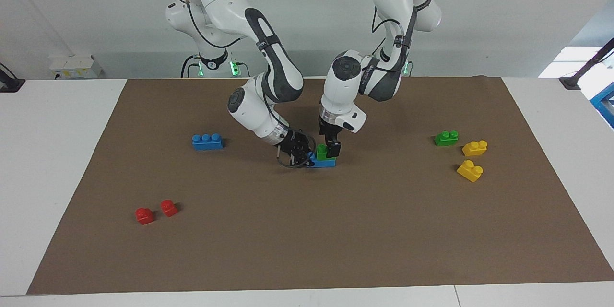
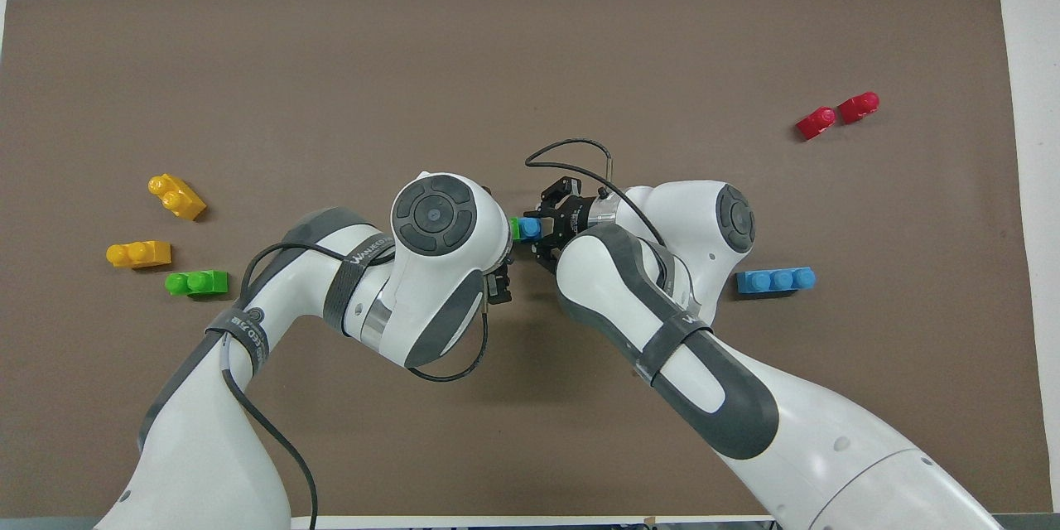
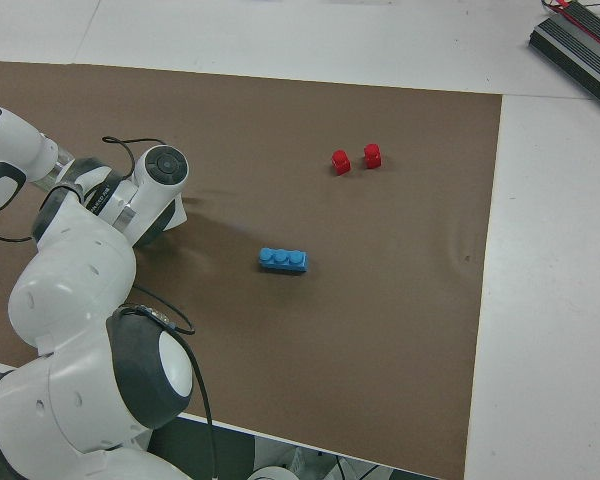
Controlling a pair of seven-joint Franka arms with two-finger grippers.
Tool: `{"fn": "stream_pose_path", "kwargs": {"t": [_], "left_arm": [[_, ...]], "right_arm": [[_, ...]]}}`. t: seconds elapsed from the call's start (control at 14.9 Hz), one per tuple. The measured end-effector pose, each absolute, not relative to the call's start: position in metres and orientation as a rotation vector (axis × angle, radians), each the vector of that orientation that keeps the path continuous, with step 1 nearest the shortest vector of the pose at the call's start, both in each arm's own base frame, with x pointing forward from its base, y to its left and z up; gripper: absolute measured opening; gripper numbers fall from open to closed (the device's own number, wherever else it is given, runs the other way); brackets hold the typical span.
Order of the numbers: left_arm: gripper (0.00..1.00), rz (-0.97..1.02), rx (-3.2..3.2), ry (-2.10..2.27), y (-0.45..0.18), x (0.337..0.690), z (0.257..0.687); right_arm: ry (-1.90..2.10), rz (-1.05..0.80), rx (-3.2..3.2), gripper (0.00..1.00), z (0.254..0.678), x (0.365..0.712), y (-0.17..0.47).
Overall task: Remove green block with left arm and hold with right
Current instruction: 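Grasp the green brick with the left gripper while the right gripper holds blue, then pull the green brick off the blue brick with the left gripper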
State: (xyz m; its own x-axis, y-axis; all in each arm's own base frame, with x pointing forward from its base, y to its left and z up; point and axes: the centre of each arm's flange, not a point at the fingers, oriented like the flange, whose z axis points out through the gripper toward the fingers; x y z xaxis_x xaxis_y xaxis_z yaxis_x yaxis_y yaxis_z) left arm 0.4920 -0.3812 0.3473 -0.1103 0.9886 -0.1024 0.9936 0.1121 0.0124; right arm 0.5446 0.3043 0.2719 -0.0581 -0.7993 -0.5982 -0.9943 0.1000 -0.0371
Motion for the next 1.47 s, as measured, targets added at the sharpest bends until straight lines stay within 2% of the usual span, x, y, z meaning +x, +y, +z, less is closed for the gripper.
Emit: {"fn": "stream_pose_path", "kwargs": {"t": [0.13, 0.2, 0.4, 0.47, 0.54, 1.07, 1.47], "left_arm": [[1.0, -0.09, 2.037, 2.278, -0.381, 0.492, 0.347], [0.93, -0.084, 2.034, 2.273, -0.381, 0.493, 0.348], [0.6, -0.055, 2.019, 2.255, -0.378, 0.5, 0.354], [0.52, -0.043, 2.017, 2.247, -0.377, 0.503, 0.356], [0.37, -0.034, 2.02, 2.241, -0.376, 0.504, 0.356], [0.36, -0.036, 2.037, 2.255, -0.37, 0.505, 0.36], [0.36, -0.033, 2.018, 2.317, -0.331, 0.505, 0.422]], "right_arm": [[1.908, 0.541, -1.75, 0.35, 0.272, 0.545, 0.304], [1.902, 0.539, -1.755, 0.35, 0.272, 0.544, 0.305], [1.887, 0.535, -1.768, 0.35, 0.272, 0.544, 0.305], [1.884, 0.534, -1.772, 0.35, 0.272, 0.544, 0.305], [1.88, 0.537, -1.776, 0.35, 0.272, 0.543, 0.306], [1.869, 0.543, -1.781, 0.35, 0.274, 0.541, 0.312], [1.884, 0.531, -1.759, 0.35, 0.271, 0.547, 0.308]]}}
